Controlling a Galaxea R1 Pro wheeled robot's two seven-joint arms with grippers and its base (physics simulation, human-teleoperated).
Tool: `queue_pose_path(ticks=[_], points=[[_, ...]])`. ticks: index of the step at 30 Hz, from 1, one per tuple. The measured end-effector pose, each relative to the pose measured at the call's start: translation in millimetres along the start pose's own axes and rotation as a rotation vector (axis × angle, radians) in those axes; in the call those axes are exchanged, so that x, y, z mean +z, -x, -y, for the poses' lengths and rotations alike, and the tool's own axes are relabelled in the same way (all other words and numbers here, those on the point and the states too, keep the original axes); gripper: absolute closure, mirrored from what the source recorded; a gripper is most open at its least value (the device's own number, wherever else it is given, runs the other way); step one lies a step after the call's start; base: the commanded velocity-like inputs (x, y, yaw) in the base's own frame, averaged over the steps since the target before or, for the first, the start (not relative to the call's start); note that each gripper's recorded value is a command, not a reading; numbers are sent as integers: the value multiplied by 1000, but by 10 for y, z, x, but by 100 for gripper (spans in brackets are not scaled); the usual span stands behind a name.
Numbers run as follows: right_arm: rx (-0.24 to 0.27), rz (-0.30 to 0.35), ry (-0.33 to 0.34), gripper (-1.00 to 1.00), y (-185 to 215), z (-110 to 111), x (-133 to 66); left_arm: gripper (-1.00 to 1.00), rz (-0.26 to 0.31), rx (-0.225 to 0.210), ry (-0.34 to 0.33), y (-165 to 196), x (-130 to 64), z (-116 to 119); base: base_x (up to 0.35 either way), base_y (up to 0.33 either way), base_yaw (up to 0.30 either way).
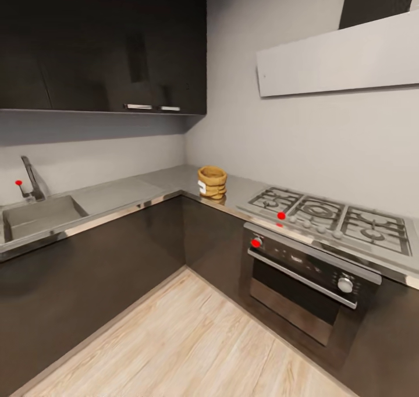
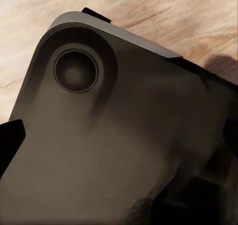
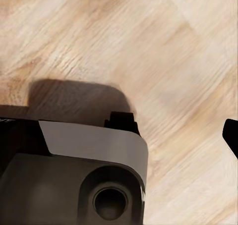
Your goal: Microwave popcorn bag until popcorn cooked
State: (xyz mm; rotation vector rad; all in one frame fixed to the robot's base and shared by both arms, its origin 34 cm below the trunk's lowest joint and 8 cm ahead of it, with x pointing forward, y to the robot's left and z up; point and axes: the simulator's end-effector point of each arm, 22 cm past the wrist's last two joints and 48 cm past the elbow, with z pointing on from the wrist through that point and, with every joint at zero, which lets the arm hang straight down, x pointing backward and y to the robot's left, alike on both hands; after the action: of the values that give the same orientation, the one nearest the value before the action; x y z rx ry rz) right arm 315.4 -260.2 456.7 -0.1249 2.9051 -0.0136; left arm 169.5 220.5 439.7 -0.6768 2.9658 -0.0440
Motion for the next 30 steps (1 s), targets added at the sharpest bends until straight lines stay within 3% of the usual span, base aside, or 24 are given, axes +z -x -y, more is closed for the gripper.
queue_pose_path(ticks=[22, 30], points=[[-15, -5, -2, -100, -14, 27, -2, -100, -1, 14, -10, 6, 0, 7, 317, 0, 2], [-17, -6, -3, -100, -15, 37, -2, -100, 1, 14, -11, 4, -1, 16, 323, 0, 237]])
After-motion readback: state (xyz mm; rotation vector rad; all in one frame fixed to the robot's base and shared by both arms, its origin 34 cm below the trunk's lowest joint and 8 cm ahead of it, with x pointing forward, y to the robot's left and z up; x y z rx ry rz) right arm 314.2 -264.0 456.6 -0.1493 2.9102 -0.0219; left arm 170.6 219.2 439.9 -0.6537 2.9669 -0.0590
